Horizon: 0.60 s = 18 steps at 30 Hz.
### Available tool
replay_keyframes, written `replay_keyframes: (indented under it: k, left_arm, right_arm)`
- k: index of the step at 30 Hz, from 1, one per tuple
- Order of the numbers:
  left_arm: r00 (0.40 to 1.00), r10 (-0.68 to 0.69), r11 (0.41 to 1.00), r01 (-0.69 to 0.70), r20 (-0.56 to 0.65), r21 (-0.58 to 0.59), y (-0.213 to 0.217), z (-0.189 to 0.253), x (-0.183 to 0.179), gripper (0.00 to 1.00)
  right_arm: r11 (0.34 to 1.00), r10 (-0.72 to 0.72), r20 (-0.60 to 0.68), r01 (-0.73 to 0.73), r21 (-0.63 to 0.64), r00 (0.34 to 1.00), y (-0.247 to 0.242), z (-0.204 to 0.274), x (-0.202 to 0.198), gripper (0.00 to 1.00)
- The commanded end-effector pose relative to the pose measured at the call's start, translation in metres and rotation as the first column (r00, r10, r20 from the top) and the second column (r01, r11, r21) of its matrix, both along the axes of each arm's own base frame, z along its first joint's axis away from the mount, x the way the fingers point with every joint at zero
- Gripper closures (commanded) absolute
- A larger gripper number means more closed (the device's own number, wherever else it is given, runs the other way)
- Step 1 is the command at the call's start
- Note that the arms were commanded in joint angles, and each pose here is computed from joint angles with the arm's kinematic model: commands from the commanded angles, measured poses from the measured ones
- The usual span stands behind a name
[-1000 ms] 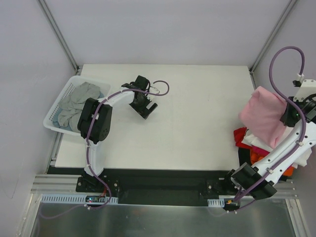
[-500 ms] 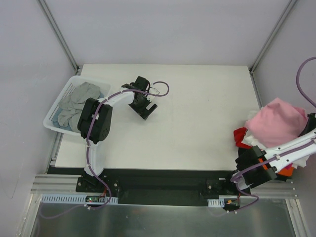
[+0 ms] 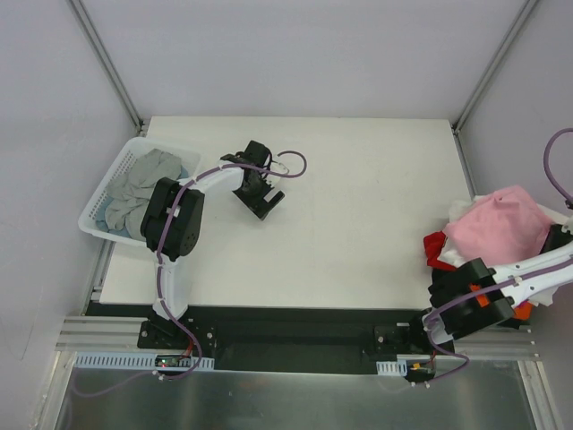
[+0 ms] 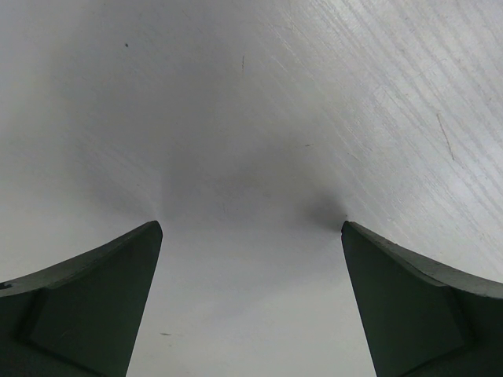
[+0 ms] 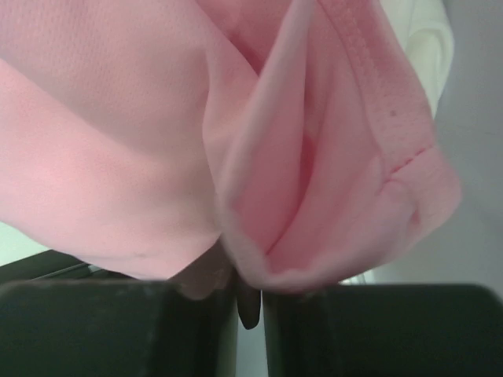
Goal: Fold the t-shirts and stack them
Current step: Put the neatly folded tshirt into the corner of the board with the right arm
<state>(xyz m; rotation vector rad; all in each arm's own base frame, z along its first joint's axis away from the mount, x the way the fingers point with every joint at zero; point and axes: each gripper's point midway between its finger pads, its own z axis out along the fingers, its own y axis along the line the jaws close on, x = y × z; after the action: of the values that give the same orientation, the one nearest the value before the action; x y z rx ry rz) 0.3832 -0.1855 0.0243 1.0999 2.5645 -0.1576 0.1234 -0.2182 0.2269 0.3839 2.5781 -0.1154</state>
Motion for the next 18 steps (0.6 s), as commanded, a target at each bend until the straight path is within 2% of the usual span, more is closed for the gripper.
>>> replay_keyframes:
  k: [1, 2, 3, 5, 7, 11, 14, 15, 18]
  left_arm:
    - [0.999, -0.009, 1.0, 0.009, 0.04, -0.006, 0.0, 0.014, 0.002, 0.01]
    - [0.999, -0.007, 1.0, 0.007, 0.047, -0.008, 0.0, 0.016, 0.004, 0.01]
    - [0.999, -0.007, 1.0, 0.007, 0.053, -0.011, 0.0, 0.019, 0.004, 0.01]
    - [0.998, -0.006, 1.0, 0.007, 0.062, -0.01, 0.0, 0.022, 0.006, 0.01]
    - [0.998, -0.007, 1.0, 0.008, 0.07, -0.008, 0.0, 0.023, 0.007, 0.01]
    - [0.997, -0.006, 1.0, 0.007, 0.073, -0.011, 0.0, 0.025, 0.007, 0.01]
    - [0.996, -0.008, 1.0, 0.008, 0.089, 0.0, 0.002, 0.028, 0.009, 0.01]
    - [0.996, -0.008, 1.0, 0.008, 0.094, 0.005, 0.003, 0.028, 0.009, 0.01]
    - [0.994, -0.008, 1.0, 0.007, 0.113, 0.011, 0.005, 0.033, 0.01, 0.01]
  right_arm:
    - [0.991, -0.029, 0.065, 0.037, -0.13, 0.997, -0.018, 0.017, 0.008, 0.79]
    - [0.99, -0.028, 0.074, 0.038, -0.137, 0.997, -0.018, 0.017, 0.009, 0.75]
    - [0.986, -0.033, 0.095, 0.048, -0.158, 0.995, -0.016, 0.023, 0.01, 0.62]
    - [0.979, -0.019, 0.14, 0.047, -0.198, 0.99, -0.015, 0.033, 0.015, 0.57]
    - [0.968, -0.009, 0.187, 0.055, -0.243, 0.982, -0.01, 0.049, 0.02, 0.44]
    - [0.951, 0.043, 0.268, 0.043, -0.305, 0.962, 0.009, 0.082, 0.029, 0.4]
    - [0.936, 0.096, 0.32, 0.024, -0.352, 0.943, 0.032, 0.108, 0.037, 0.3]
    - [0.933, 0.115, 0.331, 0.012, -0.359, 0.937, 0.039, 0.113, 0.04, 0.19]
    - [0.931, 0.175, 0.34, -0.043, -0.362, 0.924, 0.067, 0.12, 0.052, 0.04]
